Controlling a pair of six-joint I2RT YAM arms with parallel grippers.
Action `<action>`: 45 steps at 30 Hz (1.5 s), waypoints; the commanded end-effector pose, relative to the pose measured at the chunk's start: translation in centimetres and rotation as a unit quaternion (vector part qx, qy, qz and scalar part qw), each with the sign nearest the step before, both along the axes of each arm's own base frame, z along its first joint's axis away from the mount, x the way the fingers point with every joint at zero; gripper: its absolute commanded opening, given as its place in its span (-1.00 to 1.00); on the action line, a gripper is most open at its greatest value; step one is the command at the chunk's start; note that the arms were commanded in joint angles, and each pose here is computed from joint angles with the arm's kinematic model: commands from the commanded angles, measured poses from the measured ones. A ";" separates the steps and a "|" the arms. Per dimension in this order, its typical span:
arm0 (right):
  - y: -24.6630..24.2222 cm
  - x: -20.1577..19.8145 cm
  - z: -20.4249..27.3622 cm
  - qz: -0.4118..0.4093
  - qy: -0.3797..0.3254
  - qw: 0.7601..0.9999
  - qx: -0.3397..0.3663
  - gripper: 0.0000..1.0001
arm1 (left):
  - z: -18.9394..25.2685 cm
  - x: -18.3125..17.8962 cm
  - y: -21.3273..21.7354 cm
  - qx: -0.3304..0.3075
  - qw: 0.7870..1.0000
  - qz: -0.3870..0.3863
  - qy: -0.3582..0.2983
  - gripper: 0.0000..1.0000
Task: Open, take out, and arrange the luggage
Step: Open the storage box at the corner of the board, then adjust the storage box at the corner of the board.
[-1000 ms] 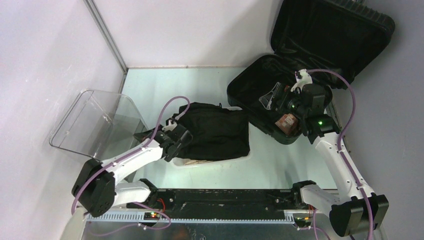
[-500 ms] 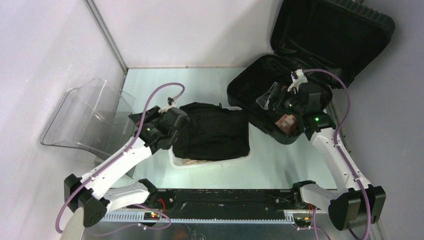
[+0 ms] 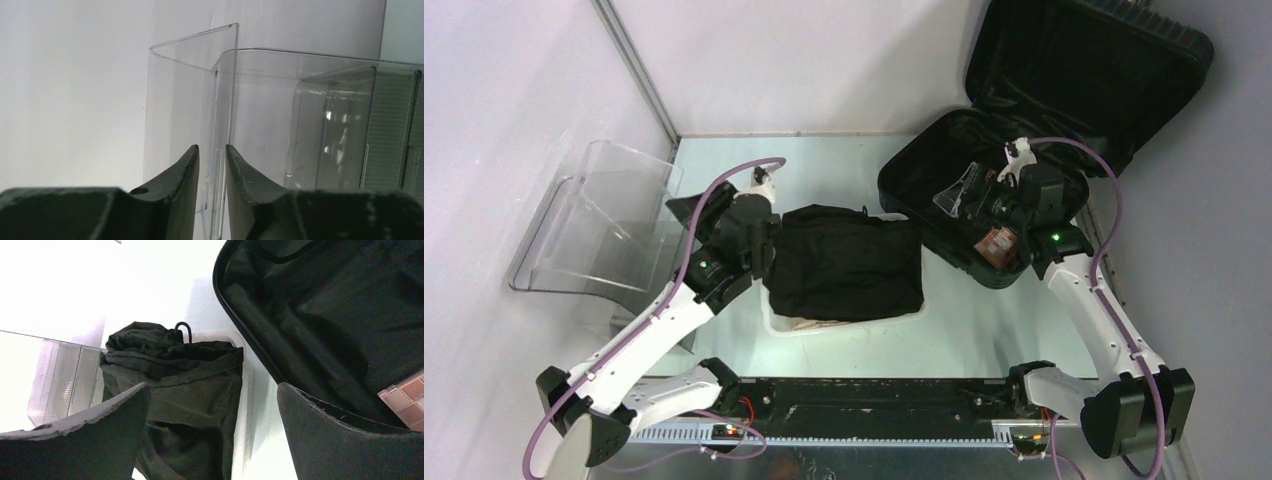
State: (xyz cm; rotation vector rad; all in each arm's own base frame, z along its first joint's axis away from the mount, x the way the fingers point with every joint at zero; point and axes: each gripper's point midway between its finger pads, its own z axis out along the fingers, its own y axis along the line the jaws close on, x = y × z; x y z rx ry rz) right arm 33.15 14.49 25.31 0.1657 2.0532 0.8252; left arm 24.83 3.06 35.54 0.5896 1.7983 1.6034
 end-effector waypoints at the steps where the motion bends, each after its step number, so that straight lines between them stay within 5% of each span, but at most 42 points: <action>1: 0.8 0.6 0.5 0.008 -0.011 1.000 0.012 0.99 | 4.5 -0.5 0.5 -0.029 0.998 0.015 -0.063 -0.30; 21: 0.9 1.2 0.5 -0.003 0.004 1.000 -0.004 0.99 | 15.9 0.0 5.9 -0.028 0.974 0.036 -0.220 0.46; 45: 2.3 0.9 0.1 0.001 0.018 0.999 -0.029 0.99 | 18.7 -2.2 12.7 -0.034 0.952 0.102 -0.285 0.60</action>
